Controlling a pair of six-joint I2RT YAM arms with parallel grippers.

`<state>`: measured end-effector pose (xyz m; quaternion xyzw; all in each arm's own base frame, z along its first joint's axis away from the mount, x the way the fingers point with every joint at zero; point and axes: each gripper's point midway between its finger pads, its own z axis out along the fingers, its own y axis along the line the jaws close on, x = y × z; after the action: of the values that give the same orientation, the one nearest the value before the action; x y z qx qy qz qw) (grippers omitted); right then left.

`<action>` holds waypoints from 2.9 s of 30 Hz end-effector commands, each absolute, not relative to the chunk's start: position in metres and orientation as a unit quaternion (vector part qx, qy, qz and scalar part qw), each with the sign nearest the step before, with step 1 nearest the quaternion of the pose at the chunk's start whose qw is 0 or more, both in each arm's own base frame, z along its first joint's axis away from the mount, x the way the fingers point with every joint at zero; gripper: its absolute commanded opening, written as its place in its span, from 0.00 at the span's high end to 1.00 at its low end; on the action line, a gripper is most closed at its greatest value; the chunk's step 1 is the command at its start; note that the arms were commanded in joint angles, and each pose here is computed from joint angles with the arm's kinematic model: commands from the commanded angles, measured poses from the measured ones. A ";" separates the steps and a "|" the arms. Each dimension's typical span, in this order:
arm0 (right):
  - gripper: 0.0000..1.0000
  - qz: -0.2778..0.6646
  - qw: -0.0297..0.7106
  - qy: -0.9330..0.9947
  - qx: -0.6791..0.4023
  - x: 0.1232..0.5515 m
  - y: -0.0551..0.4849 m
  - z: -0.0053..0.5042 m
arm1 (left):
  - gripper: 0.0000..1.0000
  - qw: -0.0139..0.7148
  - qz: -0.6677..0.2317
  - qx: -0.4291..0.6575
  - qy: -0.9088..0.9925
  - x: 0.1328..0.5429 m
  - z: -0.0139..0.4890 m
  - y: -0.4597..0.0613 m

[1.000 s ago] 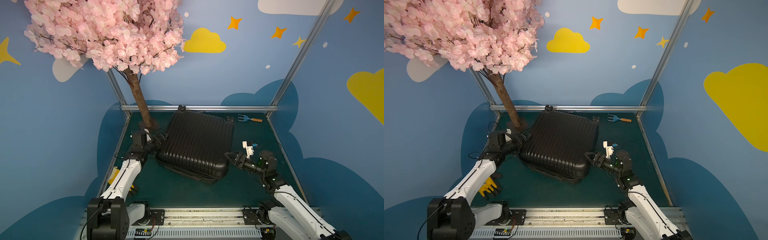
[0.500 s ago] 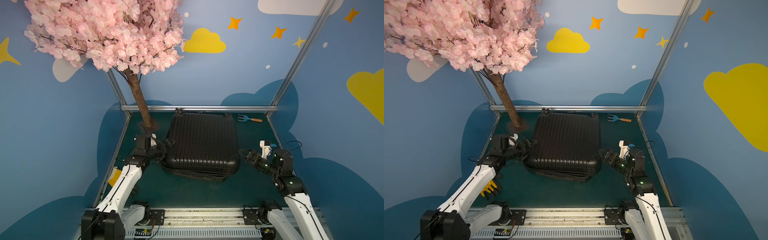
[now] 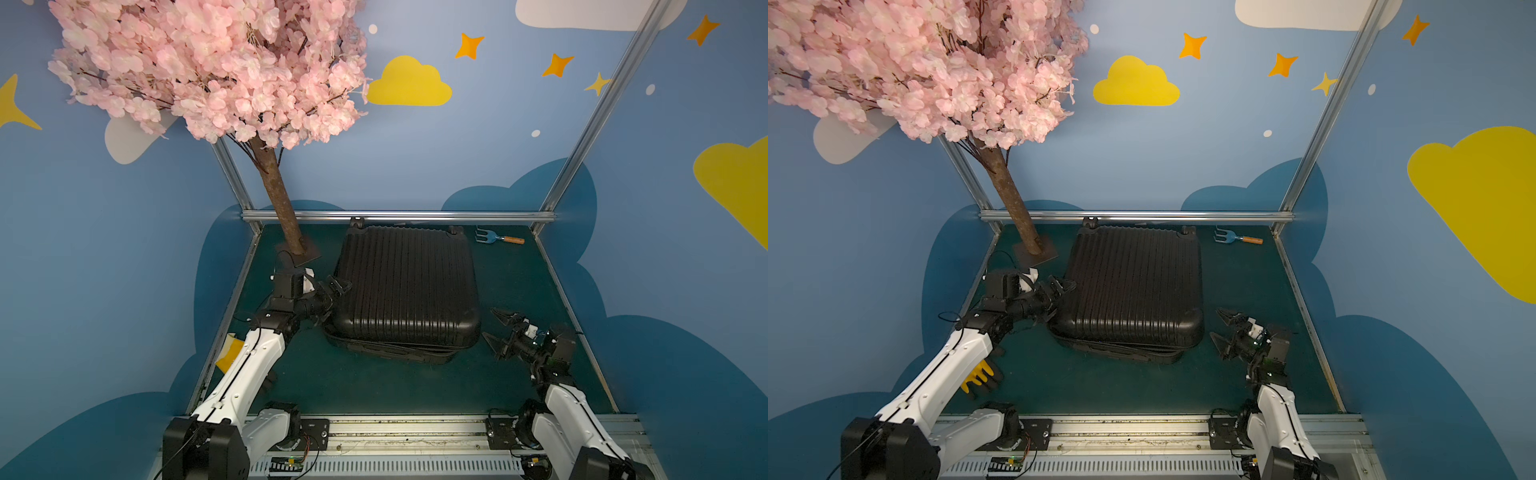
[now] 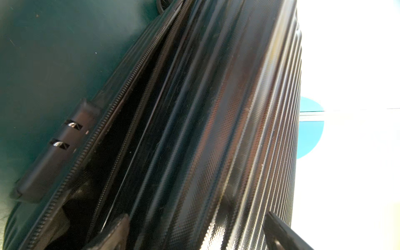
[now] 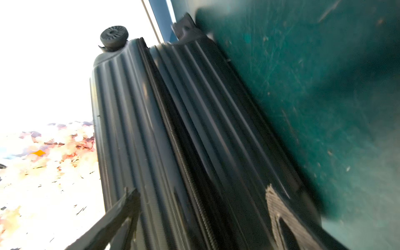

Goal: Open the suitcase zippers
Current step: Adjust the suitcase at the center of the board, then unzip the zipper on the suitcase, then reset both arms

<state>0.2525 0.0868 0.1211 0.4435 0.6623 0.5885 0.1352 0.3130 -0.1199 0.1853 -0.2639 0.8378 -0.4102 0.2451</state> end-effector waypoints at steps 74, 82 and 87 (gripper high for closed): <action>0.67 0.500 0.403 0.766 0.015 0.487 0.198 0.410 | 0.00 0.446 -0.150 -0.174 0.865 0.313 0.302 -0.050; 0.08 0.216 0.506 0.835 -0.001 0.421 0.143 0.353 | 0.00 0.496 -0.029 -0.121 0.859 0.367 0.276 -0.015; 0.06 0.111 0.655 0.746 -0.055 0.391 0.098 0.316 | 0.00 0.554 0.029 -0.043 0.831 0.386 0.220 0.007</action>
<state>0.3855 0.1299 0.3462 -0.0234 0.7808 0.2357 0.5782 0.3662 -0.0050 0.2144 -0.1064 0.8699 -0.0153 0.4814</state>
